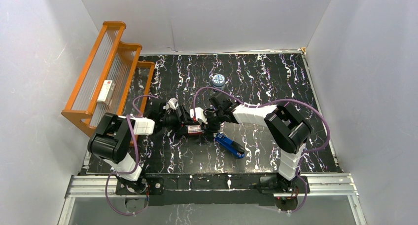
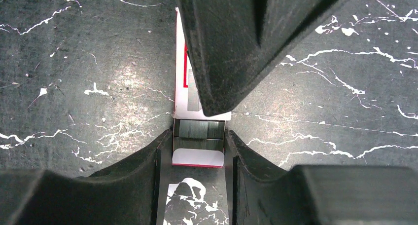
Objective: Load the staples into the stapler
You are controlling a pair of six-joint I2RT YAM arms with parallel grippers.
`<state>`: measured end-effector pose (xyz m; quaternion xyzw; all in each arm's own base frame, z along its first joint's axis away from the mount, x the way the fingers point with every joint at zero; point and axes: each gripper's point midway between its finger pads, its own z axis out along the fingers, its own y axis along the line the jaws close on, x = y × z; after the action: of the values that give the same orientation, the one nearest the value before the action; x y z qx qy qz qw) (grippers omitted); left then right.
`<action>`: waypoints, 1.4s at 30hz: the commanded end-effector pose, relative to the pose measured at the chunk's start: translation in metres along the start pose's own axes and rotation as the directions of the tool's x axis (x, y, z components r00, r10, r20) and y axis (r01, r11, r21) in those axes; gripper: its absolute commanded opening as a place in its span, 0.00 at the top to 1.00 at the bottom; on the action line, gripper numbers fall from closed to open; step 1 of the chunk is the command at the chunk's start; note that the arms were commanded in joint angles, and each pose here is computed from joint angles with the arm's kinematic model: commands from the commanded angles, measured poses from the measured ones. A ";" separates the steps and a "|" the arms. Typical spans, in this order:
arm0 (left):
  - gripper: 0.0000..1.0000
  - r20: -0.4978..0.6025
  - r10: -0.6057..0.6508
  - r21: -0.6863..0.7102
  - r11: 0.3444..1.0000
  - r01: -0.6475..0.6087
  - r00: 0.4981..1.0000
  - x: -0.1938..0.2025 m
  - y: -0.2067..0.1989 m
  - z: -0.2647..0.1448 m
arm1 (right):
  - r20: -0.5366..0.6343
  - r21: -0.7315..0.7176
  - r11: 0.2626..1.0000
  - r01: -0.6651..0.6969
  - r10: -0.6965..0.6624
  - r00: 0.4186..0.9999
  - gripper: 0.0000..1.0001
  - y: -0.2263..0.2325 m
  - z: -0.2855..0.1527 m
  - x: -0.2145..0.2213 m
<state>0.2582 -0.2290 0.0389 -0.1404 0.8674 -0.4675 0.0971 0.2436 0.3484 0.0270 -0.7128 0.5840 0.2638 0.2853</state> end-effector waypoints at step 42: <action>0.80 0.072 -0.038 0.033 0.999 0.035 0.997 -0.013 0.017 -0.007 | -0.041 0.024 0.999 0.026 -0.025 0.999 0.59 -0.015 -0.015 0.003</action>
<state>0.2606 -0.2061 0.0208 -0.1834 0.8637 -0.4547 0.1166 0.2517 0.3354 0.0270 -0.7217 0.5880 0.2442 0.2717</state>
